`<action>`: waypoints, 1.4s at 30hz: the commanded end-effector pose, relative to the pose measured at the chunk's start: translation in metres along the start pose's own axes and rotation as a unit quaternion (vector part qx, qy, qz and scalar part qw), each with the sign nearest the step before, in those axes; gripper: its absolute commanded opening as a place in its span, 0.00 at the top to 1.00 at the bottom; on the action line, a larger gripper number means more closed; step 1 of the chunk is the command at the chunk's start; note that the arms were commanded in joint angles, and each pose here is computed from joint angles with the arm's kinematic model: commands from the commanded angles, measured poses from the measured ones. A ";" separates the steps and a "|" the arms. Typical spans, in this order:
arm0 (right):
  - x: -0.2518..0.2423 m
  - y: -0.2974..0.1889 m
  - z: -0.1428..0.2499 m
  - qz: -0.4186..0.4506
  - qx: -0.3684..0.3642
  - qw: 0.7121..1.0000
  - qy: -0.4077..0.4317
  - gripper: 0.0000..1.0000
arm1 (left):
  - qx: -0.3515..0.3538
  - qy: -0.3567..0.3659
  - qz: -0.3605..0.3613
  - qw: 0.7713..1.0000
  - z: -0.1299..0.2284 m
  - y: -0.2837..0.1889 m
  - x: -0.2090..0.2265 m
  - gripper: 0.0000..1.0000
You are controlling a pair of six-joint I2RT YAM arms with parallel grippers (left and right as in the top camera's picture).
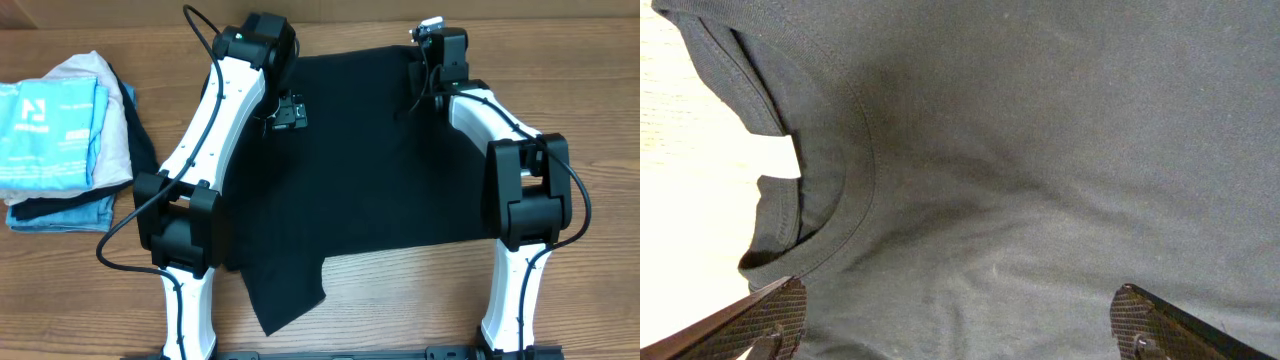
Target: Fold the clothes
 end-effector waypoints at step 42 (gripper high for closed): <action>-0.114 -0.254 0.177 -0.008 0.417 0.766 0.489 0.05 | 0.002 0.041 0.094 0.995 -0.002 -0.007 -0.015 0.00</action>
Point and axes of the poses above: each gripper's point midway between its finger pads, its own y axis out along the fingers, its own x axis along the line the jaws close on, z = x × y, the point moved 9 cm from there along -y, back along the fingers, and after that the axes turned 3 degrees about -y, right-handed, at the moved point
